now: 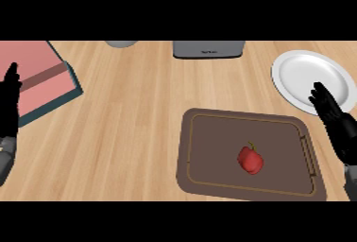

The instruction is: Pick the bell pepper from the tray and place it in the plate

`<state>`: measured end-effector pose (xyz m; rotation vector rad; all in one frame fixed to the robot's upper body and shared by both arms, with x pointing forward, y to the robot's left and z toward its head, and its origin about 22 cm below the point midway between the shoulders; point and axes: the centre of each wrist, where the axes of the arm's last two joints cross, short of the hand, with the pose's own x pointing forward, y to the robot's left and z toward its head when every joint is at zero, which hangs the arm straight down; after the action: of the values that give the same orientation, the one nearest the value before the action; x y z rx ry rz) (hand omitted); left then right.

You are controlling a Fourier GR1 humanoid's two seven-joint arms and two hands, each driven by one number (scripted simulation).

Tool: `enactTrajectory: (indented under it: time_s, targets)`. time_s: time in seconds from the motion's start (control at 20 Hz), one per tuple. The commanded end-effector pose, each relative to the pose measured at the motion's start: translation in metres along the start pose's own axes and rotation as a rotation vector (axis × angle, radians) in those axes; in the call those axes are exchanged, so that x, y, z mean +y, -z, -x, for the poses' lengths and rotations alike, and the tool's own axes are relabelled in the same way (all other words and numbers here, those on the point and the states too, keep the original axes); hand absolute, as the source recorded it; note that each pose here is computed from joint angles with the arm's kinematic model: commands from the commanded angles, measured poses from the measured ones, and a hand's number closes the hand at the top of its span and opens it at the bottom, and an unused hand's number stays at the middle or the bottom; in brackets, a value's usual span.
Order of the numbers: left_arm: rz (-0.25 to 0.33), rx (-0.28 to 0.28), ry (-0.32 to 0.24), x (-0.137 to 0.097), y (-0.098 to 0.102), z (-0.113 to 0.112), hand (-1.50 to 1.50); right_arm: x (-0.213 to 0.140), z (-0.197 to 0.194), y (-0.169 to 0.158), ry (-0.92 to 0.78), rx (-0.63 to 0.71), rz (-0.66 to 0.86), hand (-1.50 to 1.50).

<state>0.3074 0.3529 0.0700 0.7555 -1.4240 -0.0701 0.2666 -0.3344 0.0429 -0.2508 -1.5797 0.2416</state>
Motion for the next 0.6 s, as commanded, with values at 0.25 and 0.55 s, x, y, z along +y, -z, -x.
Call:
enactTrajectory:
  time_s: [0.25, 0.55]
  targets:
    - [0.311, 0.002, -0.282, -0.055, -0.037, 0.003, 0.00, 0.013, -0.010, -0.027, 0.184, -0.293, 0.030, 1.50]
    - [0.379, 0.078, -0.324, -0.054, -0.056, 0.028, 0.00, 0.019, 0.043, -0.074, -0.015, -0.336, 0.460, -1.50]
